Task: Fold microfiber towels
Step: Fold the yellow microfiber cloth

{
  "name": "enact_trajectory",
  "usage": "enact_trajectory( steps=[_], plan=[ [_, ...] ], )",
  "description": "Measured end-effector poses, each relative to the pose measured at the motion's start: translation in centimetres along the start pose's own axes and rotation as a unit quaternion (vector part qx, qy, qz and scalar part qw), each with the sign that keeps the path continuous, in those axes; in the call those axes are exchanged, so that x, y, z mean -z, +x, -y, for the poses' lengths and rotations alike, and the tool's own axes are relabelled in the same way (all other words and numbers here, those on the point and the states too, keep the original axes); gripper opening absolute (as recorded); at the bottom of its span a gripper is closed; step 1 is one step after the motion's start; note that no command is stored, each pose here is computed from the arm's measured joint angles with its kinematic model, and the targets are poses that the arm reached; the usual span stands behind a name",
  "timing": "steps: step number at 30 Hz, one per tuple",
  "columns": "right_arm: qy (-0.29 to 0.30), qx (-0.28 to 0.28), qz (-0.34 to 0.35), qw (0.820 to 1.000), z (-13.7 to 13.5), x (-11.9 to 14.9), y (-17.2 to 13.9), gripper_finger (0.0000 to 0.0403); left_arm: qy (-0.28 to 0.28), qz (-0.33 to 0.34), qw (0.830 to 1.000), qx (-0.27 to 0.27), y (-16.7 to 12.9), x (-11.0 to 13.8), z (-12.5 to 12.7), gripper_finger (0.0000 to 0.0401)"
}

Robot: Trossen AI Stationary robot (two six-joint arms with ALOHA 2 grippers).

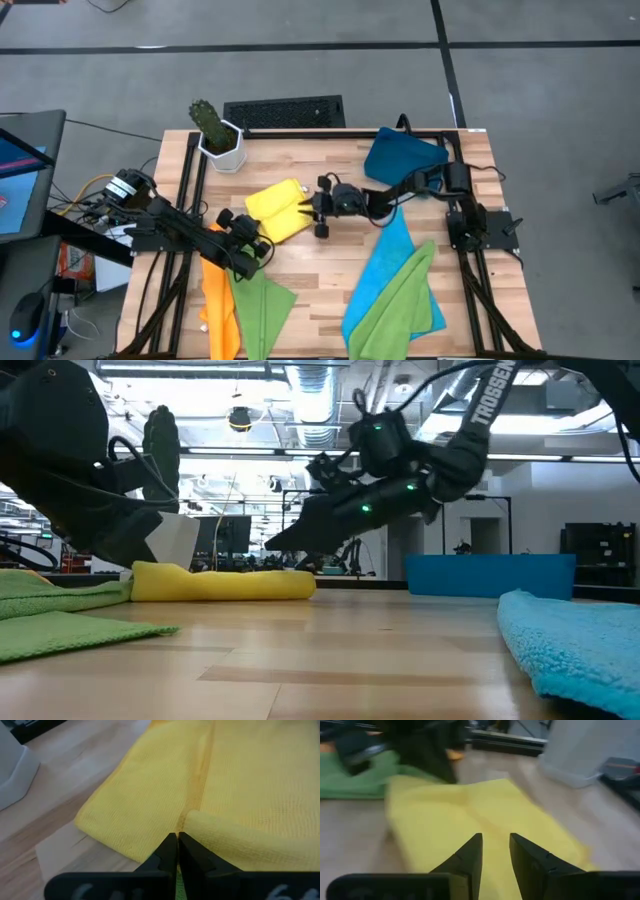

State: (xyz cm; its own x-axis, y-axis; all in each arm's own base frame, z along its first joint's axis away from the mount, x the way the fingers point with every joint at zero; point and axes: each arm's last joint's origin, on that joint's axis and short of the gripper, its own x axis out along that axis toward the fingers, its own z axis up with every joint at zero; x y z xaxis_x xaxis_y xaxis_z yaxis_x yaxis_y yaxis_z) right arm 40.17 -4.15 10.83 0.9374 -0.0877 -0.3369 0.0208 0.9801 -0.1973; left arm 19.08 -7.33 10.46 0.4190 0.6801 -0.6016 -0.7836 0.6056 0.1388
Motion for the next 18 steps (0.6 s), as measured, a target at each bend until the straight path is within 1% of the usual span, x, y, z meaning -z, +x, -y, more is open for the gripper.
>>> enact_trajectory(
  steps=[2, 5, 8, 11, 13, 15, 18],
  plan=[
    [0.002, 0.01, -0.006, 1.0, 0.8, 0.0, 0.1, 0.0122, 0.005, 0.0, 1.0, 0.001, 0.0, 0.0, 0.0, 0.0002],
    [0.01, 0.009, -0.013, 1.0, 1.5, 0.2, 0.2, 0.0122, 0.005, 0.0, 1.0, 0.001, 0.0, 0.0, 0.0, 0.0002],
    [0.013, 0.004, -0.027, 1.0, 1.2, 0.9, 0.4, 0.0122, 0.003, 0.002, 1.0, 0.002, 0.0, 0.0, 0.1, 0.0002],
    [0.011, -0.002, -0.02, 1.0, 0.7, 1.3, 1.0, 0.0122, -0.002, 0.007, 1.0, 0.004, 0.0, -0.1, 0.2, 0.0002],
    [0.019, -0.009, -0.045, 0.999, 0.3, 2.5, 1.2, 0.0122, -0.007, 0.008, 1.0, 0.008, 0.0, -0.1, 0.3, 0.0002],
    [0.021, -0.003, -0.065, 0.998, 0.1, 3.5, 1.9, 0.0122, -0.013, 0.007, 1.0, 0.013, 0.0, -0.1, 0.4, 0.0002],
    [0.036, 0.011, -0.084, 0.996, 0.2, 3.6, 1.5, 0.0122, -0.03, 0.0, 0.999, 0.029, 0.0, -0.2, 0.8, 0.0002]
  ],
)
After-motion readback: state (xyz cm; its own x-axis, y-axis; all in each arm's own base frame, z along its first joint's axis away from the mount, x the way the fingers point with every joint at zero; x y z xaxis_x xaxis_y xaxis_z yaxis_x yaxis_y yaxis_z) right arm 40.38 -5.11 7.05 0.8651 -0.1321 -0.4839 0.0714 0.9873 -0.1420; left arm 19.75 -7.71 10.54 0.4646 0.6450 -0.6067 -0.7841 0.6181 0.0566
